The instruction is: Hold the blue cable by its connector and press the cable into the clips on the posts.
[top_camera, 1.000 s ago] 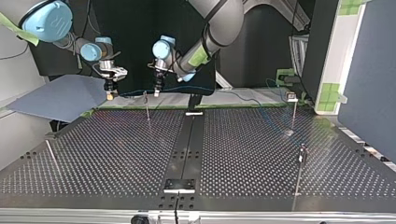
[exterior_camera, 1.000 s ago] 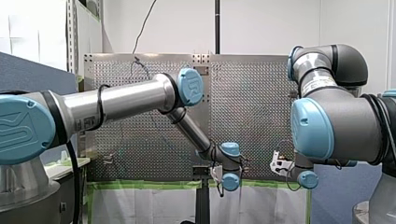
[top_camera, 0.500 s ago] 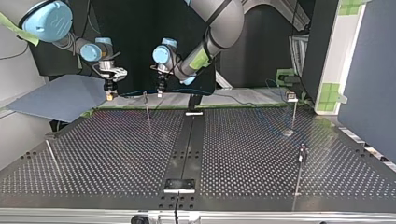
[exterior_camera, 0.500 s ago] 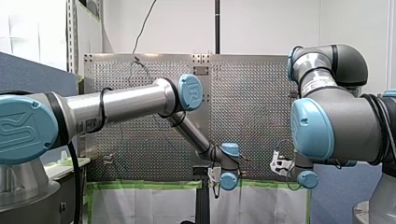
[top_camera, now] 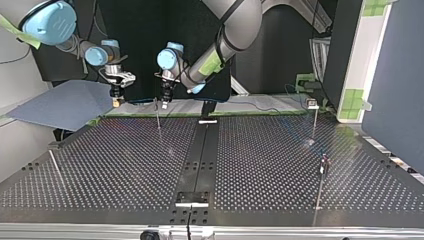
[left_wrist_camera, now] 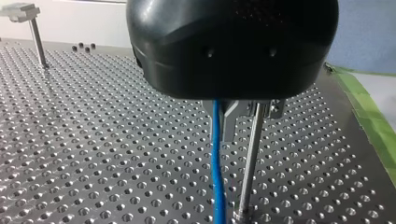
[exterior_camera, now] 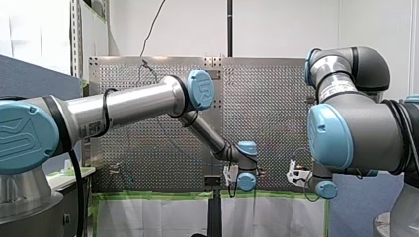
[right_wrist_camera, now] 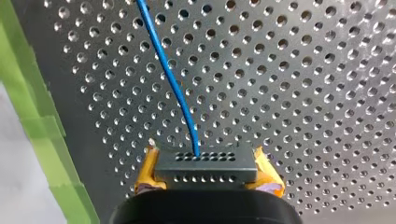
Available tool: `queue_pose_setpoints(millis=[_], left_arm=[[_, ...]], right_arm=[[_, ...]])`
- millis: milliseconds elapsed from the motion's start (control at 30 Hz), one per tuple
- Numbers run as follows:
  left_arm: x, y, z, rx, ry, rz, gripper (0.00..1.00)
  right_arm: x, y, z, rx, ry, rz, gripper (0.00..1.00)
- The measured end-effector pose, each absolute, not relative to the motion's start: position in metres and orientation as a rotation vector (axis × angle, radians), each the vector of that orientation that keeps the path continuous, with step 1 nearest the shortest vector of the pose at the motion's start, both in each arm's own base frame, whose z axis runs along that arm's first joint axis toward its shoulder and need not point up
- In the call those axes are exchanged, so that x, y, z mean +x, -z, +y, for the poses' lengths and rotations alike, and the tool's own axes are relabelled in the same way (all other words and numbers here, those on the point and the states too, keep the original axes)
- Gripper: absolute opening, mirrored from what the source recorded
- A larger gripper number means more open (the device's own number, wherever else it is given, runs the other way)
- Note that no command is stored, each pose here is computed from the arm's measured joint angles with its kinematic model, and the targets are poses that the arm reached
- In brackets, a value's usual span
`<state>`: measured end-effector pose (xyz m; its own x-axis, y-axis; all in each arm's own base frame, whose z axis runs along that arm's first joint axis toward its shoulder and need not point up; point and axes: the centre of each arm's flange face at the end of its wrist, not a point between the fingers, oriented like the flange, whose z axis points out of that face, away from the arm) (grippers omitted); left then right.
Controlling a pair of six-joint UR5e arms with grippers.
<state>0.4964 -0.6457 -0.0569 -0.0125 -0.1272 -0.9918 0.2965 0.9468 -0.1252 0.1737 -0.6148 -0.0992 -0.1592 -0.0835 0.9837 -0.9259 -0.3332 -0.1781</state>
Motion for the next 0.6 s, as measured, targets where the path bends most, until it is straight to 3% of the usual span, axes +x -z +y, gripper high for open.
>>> queue_pose_setpoints(millis=[600], left_arm=[[0.477,0.087,-0.627,0.169,0.304,1.598,0.0]], right_arm=[[0.178,0.104,-0.607,1.485,-1.528,-1.173,0.0]])
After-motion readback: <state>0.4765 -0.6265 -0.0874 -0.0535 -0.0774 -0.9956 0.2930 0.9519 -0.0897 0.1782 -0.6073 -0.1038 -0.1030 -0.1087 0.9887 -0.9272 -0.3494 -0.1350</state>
